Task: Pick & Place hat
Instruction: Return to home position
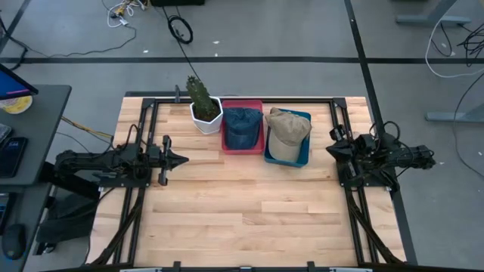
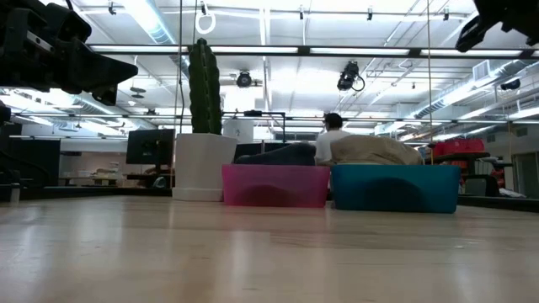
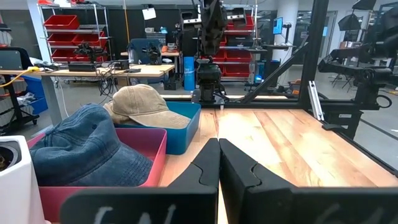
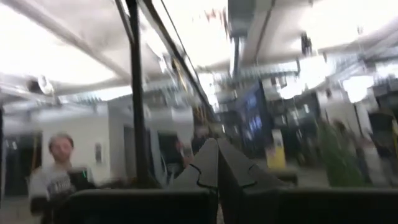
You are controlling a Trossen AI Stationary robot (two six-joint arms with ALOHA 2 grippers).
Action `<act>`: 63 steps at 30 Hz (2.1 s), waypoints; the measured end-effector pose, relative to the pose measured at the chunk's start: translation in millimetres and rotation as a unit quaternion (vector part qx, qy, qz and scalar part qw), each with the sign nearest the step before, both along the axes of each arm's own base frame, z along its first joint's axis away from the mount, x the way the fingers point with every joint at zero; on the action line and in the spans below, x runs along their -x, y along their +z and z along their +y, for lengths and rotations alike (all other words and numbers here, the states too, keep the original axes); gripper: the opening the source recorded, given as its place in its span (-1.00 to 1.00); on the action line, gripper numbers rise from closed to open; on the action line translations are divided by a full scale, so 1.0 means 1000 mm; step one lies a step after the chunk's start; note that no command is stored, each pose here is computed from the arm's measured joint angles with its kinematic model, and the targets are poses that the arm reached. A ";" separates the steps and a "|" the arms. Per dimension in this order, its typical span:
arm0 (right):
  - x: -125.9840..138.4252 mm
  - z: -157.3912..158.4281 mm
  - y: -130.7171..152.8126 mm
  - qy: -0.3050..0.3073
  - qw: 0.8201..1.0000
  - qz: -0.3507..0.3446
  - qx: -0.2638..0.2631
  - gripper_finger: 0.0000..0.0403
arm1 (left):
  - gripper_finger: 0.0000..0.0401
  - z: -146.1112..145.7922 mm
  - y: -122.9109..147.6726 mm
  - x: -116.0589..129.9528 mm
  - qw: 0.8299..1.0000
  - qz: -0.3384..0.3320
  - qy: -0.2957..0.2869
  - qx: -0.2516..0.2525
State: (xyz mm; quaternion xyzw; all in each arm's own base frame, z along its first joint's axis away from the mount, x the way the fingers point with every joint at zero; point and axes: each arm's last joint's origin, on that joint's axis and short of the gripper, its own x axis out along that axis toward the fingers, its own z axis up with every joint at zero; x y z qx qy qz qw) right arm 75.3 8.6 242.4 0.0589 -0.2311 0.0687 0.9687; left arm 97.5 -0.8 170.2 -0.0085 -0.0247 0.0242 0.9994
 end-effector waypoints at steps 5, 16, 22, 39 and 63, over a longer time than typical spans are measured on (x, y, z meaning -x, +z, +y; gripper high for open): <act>-0.001 0.000 -0.016 0.011 0.996 -0.085 -0.020 -1.00 | -0.99 0.000 0.000 0.000 1.000 0.000 0.000 0.000; -0.006 -0.002 -0.022 -0.025 0.998 -0.051 0.009 -1.00 | -0.99 0.000 0.000 0.000 1.000 0.001 0.000 0.000; -0.015 -0.002 -0.042 -0.028 0.997 0.063 0.031 -1.00 | -0.99 0.000 0.000 0.000 1.000 0.001 0.000 0.000; -0.021 -0.002 -0.068 -0.029 0.977 0.194 0.084 -1.00 | -0.99 0.000 0.000 0.000 1.000 0.000 0.000 0.000; -0.021 -0.003 -0.072 -0.046 0.971 0.213 0.095 -0.86 | -0.99 0.000 0.000 0.000 1.000 0.000 0.000 0.000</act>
